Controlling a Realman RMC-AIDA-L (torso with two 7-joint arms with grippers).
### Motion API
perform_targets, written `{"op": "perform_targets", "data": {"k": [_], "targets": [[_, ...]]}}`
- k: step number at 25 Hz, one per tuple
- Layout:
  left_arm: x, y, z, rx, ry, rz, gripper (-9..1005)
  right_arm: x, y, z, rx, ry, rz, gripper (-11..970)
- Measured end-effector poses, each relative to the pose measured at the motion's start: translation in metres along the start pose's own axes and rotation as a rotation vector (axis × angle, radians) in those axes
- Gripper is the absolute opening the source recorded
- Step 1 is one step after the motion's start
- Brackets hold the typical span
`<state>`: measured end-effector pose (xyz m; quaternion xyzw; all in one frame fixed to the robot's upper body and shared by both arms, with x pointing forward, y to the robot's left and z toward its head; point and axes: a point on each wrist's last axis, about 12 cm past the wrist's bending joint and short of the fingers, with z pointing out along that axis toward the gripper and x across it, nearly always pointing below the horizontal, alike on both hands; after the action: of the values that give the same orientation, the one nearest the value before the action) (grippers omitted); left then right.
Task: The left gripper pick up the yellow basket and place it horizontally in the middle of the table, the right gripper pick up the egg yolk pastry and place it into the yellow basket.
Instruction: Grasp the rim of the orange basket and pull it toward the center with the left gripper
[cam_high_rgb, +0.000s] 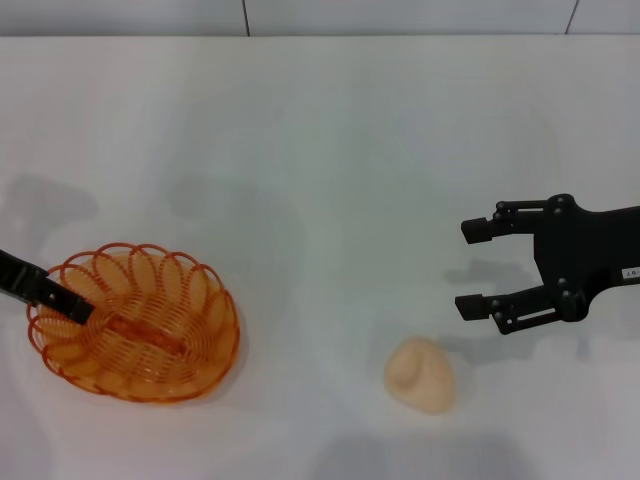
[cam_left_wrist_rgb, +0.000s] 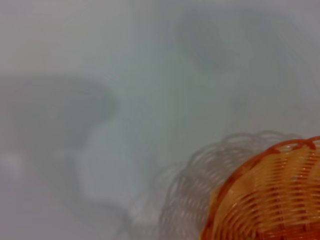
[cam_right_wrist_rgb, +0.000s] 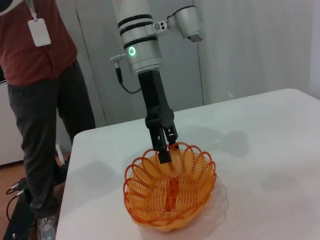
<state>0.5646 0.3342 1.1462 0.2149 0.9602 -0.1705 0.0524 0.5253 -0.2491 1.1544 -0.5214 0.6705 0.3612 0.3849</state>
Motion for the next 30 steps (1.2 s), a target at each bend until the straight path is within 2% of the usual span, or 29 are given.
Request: {"op": "perform_targets", "data": {"k": [8,15,25,30], "targets": [[-0.0012,0.0022,0.0006,-0.024,0.001,-0.012,783,0.0017,0.0005,-0.0003,0.001,0.0,0.005,857],[-0.0027,0.0037,0.0082,-0.022,0.01,-0.026,738,0.0013,0.0002,-0.0004,0.001,0.0,0.005,857],[-0.0075,0.0048,0.0069,-0.033,0.001,-0.027,673,0.002,-0.0007,-0.0005,0.002,-0.003,0.011,857],[-0.0085,0.0039,0.0075,-0.035,0.005,-0.021,449,0.0019,-0.0013,-0.0013,0.005,-0.003,0.011,857]]}}
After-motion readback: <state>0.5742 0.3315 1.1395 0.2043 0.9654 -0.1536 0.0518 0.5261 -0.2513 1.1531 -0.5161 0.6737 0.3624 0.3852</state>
